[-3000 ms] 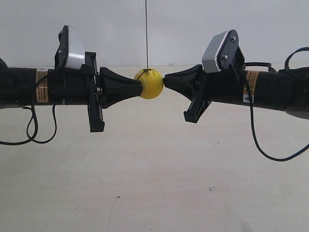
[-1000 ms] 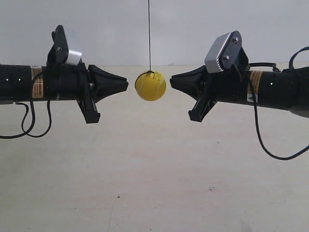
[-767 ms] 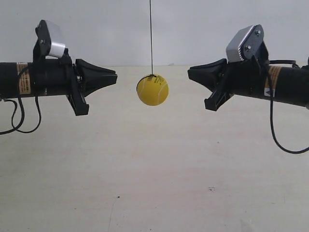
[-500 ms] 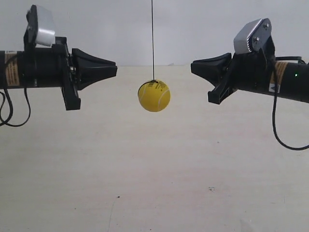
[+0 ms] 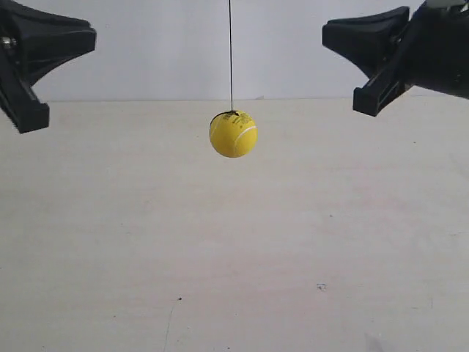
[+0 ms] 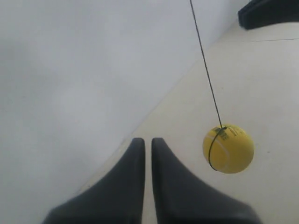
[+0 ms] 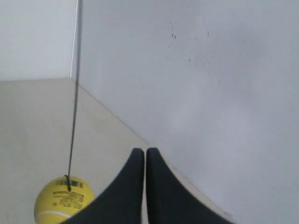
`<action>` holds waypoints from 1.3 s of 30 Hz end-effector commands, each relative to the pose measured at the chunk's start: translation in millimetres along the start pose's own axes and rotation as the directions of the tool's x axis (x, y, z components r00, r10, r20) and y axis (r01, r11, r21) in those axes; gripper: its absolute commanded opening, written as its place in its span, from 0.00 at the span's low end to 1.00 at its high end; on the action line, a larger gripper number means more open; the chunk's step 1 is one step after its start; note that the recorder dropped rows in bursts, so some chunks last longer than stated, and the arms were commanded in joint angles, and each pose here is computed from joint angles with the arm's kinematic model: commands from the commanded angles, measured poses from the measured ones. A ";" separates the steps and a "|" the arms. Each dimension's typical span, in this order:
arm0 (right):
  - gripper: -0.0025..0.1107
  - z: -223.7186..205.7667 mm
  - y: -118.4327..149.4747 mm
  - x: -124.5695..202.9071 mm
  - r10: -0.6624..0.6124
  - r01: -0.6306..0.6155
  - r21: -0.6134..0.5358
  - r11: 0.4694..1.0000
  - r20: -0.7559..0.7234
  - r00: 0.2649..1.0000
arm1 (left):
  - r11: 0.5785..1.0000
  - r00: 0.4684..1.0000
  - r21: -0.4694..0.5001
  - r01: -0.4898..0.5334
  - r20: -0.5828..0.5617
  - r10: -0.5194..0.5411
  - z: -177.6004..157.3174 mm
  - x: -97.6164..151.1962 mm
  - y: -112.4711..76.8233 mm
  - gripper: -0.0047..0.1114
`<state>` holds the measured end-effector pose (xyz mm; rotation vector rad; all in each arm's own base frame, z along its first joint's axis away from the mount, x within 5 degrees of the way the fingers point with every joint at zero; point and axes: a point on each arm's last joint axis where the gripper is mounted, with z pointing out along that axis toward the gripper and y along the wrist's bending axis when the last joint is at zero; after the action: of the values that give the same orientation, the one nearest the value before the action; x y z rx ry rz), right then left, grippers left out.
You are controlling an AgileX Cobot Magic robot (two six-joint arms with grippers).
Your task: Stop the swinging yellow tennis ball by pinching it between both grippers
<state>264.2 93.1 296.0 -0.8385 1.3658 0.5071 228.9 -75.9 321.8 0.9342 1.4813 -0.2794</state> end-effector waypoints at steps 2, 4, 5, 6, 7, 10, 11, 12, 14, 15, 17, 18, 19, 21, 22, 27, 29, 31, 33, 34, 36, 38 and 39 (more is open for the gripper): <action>0.02 -32.0 19.7 -28.8 -0.106 0.103 0.064 0.993 0.055 0.993 | 0.986 0.999 -0.164 -0.028 0.013 0.031 -49.7 -5.3 -25.8 0.08; 0.02 -42.9 27.7 -38.6 -0.146 0.139 0.081 0.987 0.084 0.986 | 0.973 0.999 -0.232 -0.010 0.050 0.022 -67.1 -9.1 -33.3 0.08; 0.02 -48.5 32.2 -42.4 -0.166 0.157 0.087 0.984 0.096 0.981 | 0.965 0.997 -0.262 -0.015 0.066 0.033 -76.5 -11.5 -37.7 0.08; 0.02 -53.8 36.6 -46.1 -0.184 0.174 0.093 0.980 0.109 0.977 | 0.958 0.995 -0.285 -0.024 0.085 0.050 -85.8 -13.5 -43.3 0.08; 0.02 -58.1 40.4 -48.6 -0.212 0.201 0.098 0.975 0.118 0.970 | 0.954 0.993 -0.297 -0.034 0.102 0.067 -92.9 -14.6 -48.5 0.08; 0.02 -72.8 55.9 -53.2 -0.315 0.300 0.109 0.948 0.161 0.935 | 0.938 0.984 -0.345 -0.034 0.153 0.092 -114.6 -13.6 -65.1 0.08; 0.02 -79.3 62.7 -54.2 -0.344 0.326 0.120 0.938 0.191 0.919 | 0.932 0.981 -0.359 -0.037 0.166 0.102 -121.0 -11.7 -70.8 0.08; 0.02 -83.5 66.8 -54.4 -0.360 0.339 0.131 0.932 0.208 0.909 | 0.928 0.977 -0.370 -0.043 0.179 0.117 -126.5 -9.5 -76.6 0.08; 0.02 -93.1 77.6 -53.5 -0.399 0.374 0.145 0.916 0.244 0.884 | 0.922 0.969 -0.384 -0.054 0.202 0.142 -135.5 -4.5 -87.2 0.08; 0.02 -97.7 83.1 -52.4 -0.419 0.393 0.147 0.908 0.255 0.872 | 0.917 0.966 -0.395 -0.058 0.210 0.152 -139.2 -2.0 -91.2 0.08; 0.02 -105.3 91.9 -51.1 -0.439 0.412 0.152 0.898 0.275 0.855 | 0.910 0.961 -0.410 -0.064 0.222 0.167 -144.6 2.2 -97.3 0.08; 0.02 -109.4 96.2 -50.1 -0.445 0.417 0.155 0.895 0.282 0.850 | 0.907 0.957 -0.415 -0.067 0.229 0.175 -146.9 4.0 -100.3 0.08; 0.02 -112.5 99.6 -49.3 -0.438 0.411 0.154 0.899 0.290 0.851 | 0.905 0.955 -0.421 -0.069 0.233 0.181 -148.6 5.0 -102.0 0.08; 0.02 -119.3 107.9 -45.2 -0.418 0.393 0.144 0.908 0.299 0.858 | 0.904 0.952 -0.424 -0.062 0.248 0.181 -151.4 7.8 -105.9 0.08; 0.02 -122.4 111.6 -42.9 -0.412 0.387 0.141 0.911 0.303 0.860 | 0.903 0.950 -0.426 -0.062 0.253 0.184 -152.5 8.6 -107.3 0.08; 0.02 -132.4 122.5 -40.1 -0.377 0.352 0.133 0.926 0.329 0.866 | 0.903 0.948 -0.425 -0.064 0.257 0.188 -153.2 11.4 -110.0 0.08; 0.02 -134.8 124.6 -42.5 -0.362 0.339 0.127 0.932 0.350 0.864 | 0.904 0.948 -0.422 -0.064 0.257 0.187 -152.9 12.0 -110.3 0.08; 0.02 -136.1 126.5 -44.2 -0.344 0.325 0.115 0.939 0.370 0.863 | 0.904 0.948 -0.422 -0.064 0.257 0.187 -152.9 12.0 -110.3 0.08; 0.02 -136.5 127.4 -44.9 -0.318 0.303 0.099 0.948 0.383 0.867 | 0.904 0.948 -0.422 -0.064 0.257 0.187 -152.9 12.0 -110.3 0.08; 0.02 -136.7 128.1 -45.5 -0.298 0.287 0.086 0.954 0.393 0.870 | 0.904 0.948 -0.422 -0.064 0.257 0.187 -152.9 12.0 -110.3 0.08; 0.02 -136.6 127.9 -45.2 -0.268 0.260 0.075 0.963 0.392 0.880 | 0.904 0.948 -0.422 -0.064 0.257 0.187 -152.9 12.0 -110.3 0.08; 0.02 -136.6 127.9 -45.2 -0.268 0.260 0.075 0.963 0.392 0.880 | 0.904 0.948 -0.422 -0.064 0.257 0.187 -152.9 12.0 -110.3 0.08; 0.02 -136.6 127.9 -45.2 -0.268 0.260 0.075 0.963 0.392 0.880 | 0.904 0.948 -0.422 -0.064 0.257 0.187 -152.9 12.0 -110.3 0.08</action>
<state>74.3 74.8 312.6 -0.8434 0.8654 0.4086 46.1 -39.2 297.4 0.6311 1.1368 0.0125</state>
